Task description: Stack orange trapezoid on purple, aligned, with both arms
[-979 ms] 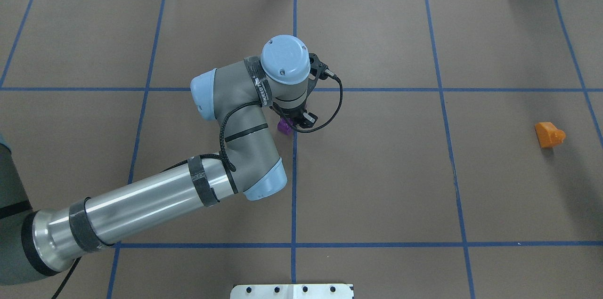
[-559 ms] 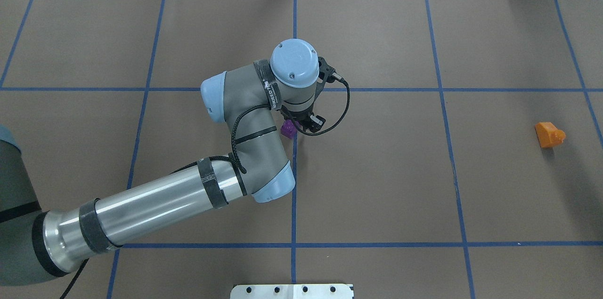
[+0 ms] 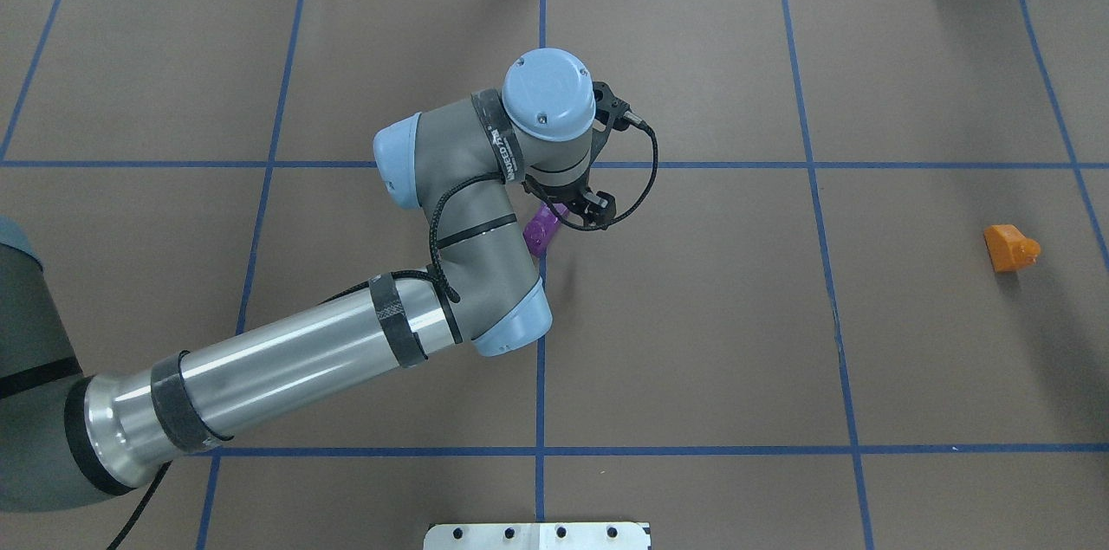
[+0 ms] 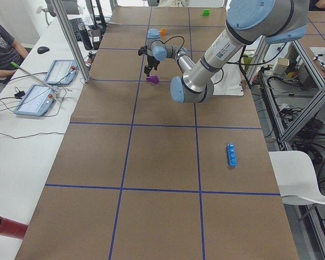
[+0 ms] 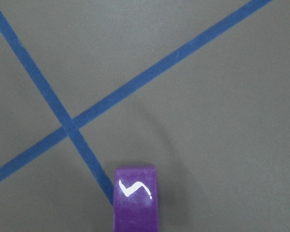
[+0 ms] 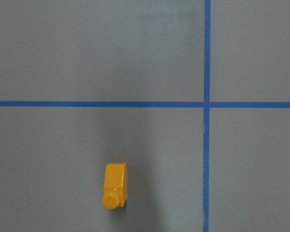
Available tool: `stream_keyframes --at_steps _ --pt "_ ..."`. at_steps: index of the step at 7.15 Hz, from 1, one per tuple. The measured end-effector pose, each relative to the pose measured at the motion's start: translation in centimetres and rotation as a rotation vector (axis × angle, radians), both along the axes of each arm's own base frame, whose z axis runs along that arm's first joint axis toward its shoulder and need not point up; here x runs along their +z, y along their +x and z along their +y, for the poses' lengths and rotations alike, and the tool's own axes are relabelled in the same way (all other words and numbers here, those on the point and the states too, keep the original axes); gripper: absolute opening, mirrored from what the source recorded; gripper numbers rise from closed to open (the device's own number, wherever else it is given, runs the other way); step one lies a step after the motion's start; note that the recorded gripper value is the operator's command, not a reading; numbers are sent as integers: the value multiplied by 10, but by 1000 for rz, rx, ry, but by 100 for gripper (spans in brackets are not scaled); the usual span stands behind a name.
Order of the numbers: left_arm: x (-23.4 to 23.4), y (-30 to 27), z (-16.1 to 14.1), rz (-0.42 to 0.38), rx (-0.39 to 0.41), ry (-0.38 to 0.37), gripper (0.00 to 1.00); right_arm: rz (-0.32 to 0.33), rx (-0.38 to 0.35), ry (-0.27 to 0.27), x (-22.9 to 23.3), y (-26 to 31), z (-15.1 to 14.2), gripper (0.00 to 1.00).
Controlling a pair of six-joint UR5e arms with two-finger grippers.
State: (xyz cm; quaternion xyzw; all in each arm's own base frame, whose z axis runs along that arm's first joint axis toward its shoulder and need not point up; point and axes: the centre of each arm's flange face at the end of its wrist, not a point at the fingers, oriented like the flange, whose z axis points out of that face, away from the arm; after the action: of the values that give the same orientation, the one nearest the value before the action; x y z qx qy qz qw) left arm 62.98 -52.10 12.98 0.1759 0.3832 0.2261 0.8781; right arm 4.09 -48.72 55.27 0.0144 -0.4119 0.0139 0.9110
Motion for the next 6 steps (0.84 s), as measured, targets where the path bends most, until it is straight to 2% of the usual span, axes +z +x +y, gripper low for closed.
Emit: stream_keyframes --at_steps 3,6 --pt "-20 -80 -65 41 -49 -59 100 -4 40 12 -17 -55 -3 100" --pt "-39 -122 -72 23 -72 -96 100 46 93 32 7 -139 17 100"
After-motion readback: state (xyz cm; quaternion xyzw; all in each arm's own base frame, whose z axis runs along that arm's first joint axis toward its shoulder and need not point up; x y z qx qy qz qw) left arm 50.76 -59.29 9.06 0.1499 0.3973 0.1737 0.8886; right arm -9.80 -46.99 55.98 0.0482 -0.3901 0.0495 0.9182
